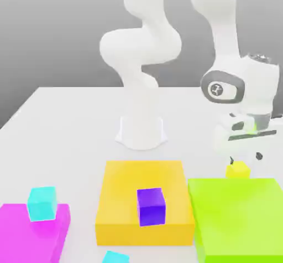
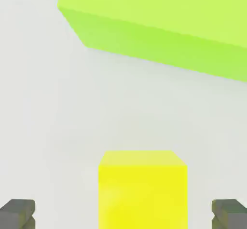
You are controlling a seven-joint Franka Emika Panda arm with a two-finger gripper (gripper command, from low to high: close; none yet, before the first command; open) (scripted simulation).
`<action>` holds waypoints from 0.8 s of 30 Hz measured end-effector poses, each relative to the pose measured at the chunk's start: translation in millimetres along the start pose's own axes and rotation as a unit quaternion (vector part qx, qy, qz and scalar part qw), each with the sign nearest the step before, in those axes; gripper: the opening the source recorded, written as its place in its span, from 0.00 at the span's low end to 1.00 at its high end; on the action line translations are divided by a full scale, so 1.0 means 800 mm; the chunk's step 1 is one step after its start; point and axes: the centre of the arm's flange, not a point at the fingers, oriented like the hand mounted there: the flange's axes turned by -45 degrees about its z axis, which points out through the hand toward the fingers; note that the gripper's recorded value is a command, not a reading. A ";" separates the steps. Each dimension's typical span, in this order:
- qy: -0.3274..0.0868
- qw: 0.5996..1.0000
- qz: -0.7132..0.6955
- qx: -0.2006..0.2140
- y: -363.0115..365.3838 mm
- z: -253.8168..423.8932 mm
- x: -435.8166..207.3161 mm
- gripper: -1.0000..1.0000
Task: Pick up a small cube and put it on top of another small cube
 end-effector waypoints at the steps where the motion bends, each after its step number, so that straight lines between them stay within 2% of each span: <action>1: 0.000 1.000 0.000 0.000 0.000 0.006 0.000 0.50; 6: -0.003 1.000 -0.002 -0.006 0.007 0.037 -0.005 0.50; 7: -0.003 1.000 -0.002 -0.008 0.009 0.043 -0.006 0.00; 14: -0.003 1.000 -0.003 -0.008 0.010 0.045 -0.006 0.00; 24: 0.001 1.000 0.000 0.000 0.000 -0.011 0.000 0.00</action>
